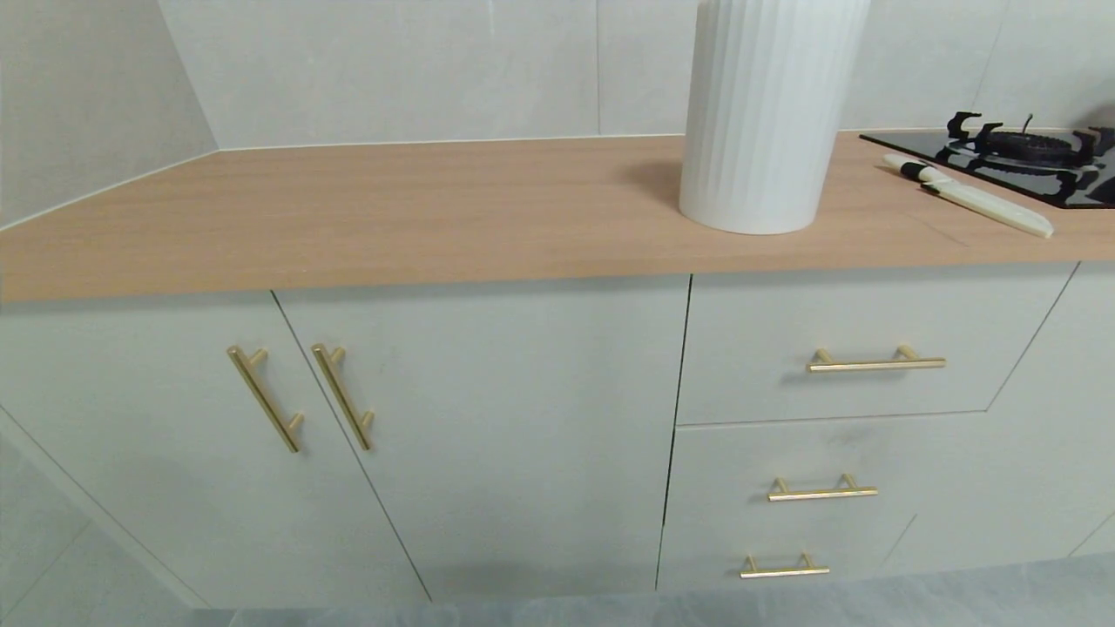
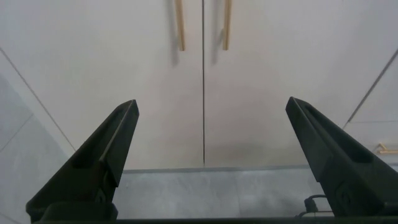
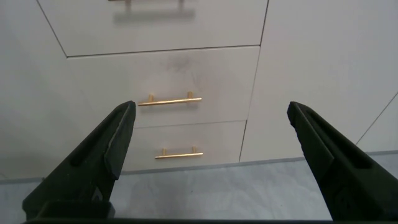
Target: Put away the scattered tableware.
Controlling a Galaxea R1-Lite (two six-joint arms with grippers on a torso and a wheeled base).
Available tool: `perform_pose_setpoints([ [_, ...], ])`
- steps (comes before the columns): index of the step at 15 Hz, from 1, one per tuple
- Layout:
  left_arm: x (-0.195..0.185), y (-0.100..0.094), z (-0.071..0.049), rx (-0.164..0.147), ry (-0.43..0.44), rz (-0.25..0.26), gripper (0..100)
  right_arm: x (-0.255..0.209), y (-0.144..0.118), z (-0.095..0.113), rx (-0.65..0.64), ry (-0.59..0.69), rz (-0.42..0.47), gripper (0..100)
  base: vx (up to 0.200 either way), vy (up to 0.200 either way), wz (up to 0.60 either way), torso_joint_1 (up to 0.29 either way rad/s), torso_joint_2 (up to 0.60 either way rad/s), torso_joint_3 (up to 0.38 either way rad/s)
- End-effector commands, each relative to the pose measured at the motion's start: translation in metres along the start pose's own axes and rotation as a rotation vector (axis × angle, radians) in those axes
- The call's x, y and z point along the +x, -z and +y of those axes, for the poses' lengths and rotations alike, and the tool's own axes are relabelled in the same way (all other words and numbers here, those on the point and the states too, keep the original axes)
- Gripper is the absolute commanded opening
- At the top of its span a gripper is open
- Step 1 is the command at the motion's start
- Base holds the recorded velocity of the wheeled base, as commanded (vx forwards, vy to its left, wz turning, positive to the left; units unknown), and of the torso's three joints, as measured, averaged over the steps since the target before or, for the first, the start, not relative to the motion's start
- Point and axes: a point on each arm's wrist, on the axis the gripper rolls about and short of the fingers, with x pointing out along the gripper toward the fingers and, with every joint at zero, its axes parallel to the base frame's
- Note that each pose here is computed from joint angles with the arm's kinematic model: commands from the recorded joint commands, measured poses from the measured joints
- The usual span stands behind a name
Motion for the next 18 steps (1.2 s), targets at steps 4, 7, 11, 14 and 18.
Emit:
perform_pose_setpoints([
  [4, 0.0001, -0.0001, 0.0000, -0.002, 0.000, 0.001, 100, 0.0001, -0.0001, 0.0000, 0.001, 0.000, 0.001, 100, 0.000, -0.200, 0.00, 0.004, 0.00, 0.001],
  [7, 0.0001, -0.0001, 0.0000, -0.002, 0.000, 0.001, 100, 0.0001, -0.0001, 0.0000, 0.001, 0.000, 0.001, 100, 0.000, -0.200, 0.00, 0.001, 0.00, 0.002],
  [11, 0.0002, 0.0004, 0.0000, -0.002, 0.000, 0.002, 100, 0.0001, -0.0001, 0.0000, 0.001, 0.000, 0.001, 100, 0.000, -0.100, 0.00, 0.000, 0.00, 0.000],
  [14, 0.0002, 0.0004, 0.0000, -0.002, 0.000, 0.002, 100, 0.0001, -0.0001, 0.0000, 0.001, 0.000, 0.001, 100, 0.000, 0.000, 0.00, 0.000, 0.00, 0.000],
  [18, 0.0001, 0.0001, 0.0000, -0.002, 0.000, 0.002, 100, 0.0001, -0.0001, 0.0000, 0.001, 0.000, 0.001, 100, 0.050, 0.000, 0.00, 0.001, 0.00, 0.001],
])
